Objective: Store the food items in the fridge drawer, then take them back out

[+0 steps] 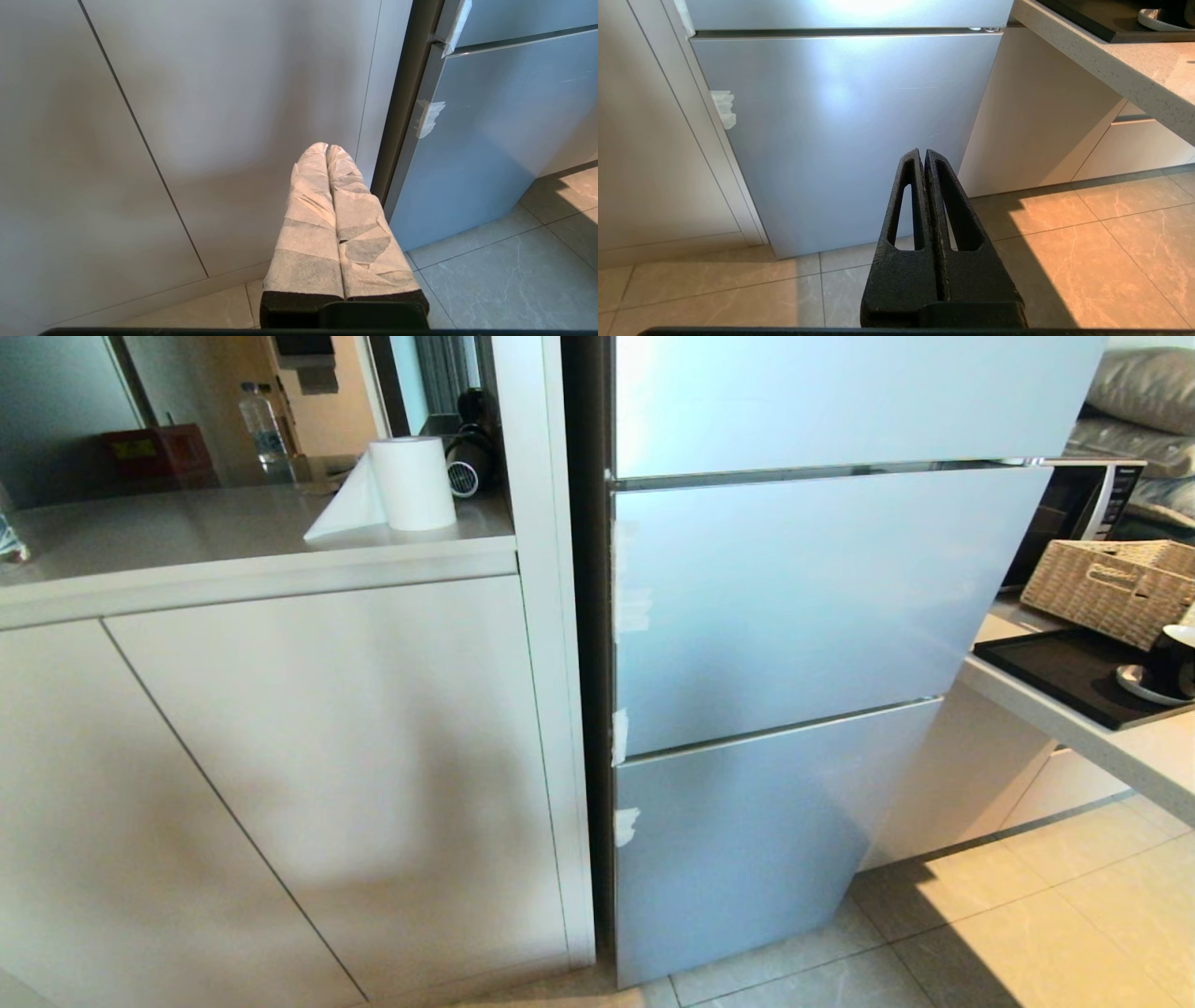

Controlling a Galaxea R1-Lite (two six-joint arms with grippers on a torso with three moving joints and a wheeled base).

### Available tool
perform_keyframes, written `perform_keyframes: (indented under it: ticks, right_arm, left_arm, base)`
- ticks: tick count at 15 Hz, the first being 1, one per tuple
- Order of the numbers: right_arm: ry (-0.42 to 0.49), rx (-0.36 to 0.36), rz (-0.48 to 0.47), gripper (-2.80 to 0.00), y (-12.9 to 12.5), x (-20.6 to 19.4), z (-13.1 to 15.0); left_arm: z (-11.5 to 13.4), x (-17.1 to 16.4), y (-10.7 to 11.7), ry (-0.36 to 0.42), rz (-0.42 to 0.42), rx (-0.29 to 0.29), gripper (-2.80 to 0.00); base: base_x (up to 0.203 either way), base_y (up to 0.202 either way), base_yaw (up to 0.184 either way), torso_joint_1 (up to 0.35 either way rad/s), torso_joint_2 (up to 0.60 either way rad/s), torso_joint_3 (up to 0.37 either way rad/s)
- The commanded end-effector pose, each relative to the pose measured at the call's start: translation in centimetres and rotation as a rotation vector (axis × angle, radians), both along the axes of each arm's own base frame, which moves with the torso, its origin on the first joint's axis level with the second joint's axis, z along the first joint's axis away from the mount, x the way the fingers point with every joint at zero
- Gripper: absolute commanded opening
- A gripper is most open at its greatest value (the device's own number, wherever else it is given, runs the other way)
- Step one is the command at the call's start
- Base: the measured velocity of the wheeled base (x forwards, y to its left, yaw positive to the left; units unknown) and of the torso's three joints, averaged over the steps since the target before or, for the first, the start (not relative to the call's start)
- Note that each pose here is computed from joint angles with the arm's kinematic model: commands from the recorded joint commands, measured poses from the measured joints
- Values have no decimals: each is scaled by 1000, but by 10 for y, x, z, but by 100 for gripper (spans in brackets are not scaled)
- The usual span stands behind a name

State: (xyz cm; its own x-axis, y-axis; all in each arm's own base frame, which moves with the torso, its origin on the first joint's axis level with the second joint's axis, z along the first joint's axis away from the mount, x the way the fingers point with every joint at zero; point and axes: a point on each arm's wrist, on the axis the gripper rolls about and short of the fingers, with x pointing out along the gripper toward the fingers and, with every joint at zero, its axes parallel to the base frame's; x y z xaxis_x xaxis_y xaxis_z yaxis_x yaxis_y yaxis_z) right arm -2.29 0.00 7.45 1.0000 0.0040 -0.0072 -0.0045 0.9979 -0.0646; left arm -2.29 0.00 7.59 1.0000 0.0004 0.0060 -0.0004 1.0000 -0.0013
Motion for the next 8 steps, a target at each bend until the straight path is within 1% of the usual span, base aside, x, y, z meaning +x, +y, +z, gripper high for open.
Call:
perform_keyframes:
  ticks: [1, 3, 5, 8]
  right_arm:
    - [4, 5, 1, -280, 0, 0, 0]
    - [2, 18, -1, -280, 0, 0, 0]
    - [2, 15, -3, -280, 0, 0, 0]
    - [4, 38, -5, -280, 0, 0, 0]
  left_arm:
    - [0, 0, 0, 1, 1, 0, -280]
    - [0, 0, 0, 0, 0, 0, -280]
    - [0, 0, 0, 1, 1, 0, -280]
    - [0, 0, 0, 1, 1, 0, -280]
  base:
    - [0, 0, 0, 0, 0, 0]
    - [0, 0, 0, 0, 0, 0]
    - [0, 0, 0, 0, 0, 0]
    - [0, 0, 0, 0, 0, 0]
